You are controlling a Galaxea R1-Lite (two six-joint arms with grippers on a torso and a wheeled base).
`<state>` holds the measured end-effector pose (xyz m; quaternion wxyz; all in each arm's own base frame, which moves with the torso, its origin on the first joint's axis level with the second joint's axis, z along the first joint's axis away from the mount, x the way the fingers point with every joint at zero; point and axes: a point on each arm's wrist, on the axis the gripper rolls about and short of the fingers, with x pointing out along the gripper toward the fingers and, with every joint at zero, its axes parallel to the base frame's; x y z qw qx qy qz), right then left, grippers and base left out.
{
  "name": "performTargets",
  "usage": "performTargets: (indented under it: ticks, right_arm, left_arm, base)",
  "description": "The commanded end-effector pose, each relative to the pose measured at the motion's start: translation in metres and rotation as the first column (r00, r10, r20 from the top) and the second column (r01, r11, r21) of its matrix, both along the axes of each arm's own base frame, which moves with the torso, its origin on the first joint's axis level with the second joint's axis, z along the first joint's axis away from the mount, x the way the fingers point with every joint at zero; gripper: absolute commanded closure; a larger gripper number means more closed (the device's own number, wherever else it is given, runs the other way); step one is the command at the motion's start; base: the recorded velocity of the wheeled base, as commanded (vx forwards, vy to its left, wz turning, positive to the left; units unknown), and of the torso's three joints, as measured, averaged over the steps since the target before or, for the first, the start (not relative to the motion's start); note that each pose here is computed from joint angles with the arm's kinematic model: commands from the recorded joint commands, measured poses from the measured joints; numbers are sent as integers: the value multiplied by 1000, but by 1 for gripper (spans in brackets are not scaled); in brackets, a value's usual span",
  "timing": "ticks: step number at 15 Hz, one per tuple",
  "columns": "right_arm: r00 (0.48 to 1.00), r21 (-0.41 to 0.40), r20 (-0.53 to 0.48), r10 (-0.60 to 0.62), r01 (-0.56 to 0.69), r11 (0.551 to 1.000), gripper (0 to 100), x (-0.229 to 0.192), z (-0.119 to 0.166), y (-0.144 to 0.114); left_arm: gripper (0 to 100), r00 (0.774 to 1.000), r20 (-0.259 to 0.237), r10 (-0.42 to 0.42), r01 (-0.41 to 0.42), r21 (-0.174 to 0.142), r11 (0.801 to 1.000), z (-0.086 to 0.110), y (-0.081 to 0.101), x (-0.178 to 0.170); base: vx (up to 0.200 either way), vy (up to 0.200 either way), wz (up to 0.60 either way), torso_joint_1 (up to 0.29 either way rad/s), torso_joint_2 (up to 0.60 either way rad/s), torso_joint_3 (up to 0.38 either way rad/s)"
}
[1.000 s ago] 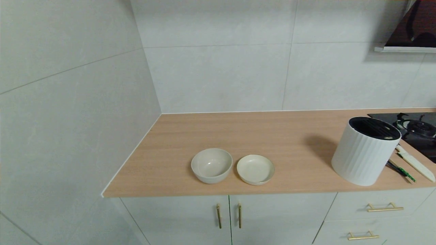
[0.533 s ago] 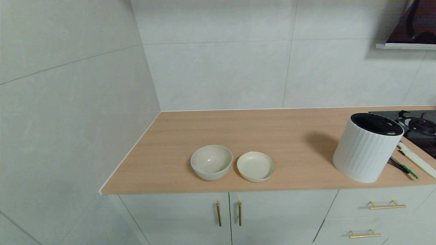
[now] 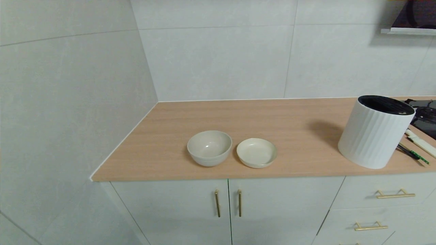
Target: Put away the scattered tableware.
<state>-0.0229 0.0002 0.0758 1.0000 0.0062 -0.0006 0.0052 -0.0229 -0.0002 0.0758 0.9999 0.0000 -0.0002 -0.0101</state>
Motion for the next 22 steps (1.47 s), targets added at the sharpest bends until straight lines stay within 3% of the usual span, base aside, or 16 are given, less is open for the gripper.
performTargets:
  ticks: [1, 22]
  right_arm:
    - [1000, 0, 0, 0, 0, 1000, 0, 0, 0, 0]
    - [1000, 1, 0, 0, 0, 1000, 0, 0, 0, 0]
  left_arm:
    - [0, 1000, 0, 0, 0, 0, 1000, 0, 0, 0]
    - [0, 1000, 0, 0, 0, 0, 1000, 0, 0, 0]
  base:
    - [0, 0, 0, -246, 554, 290]
    - [0, 0, 0, -191, 489, 297]
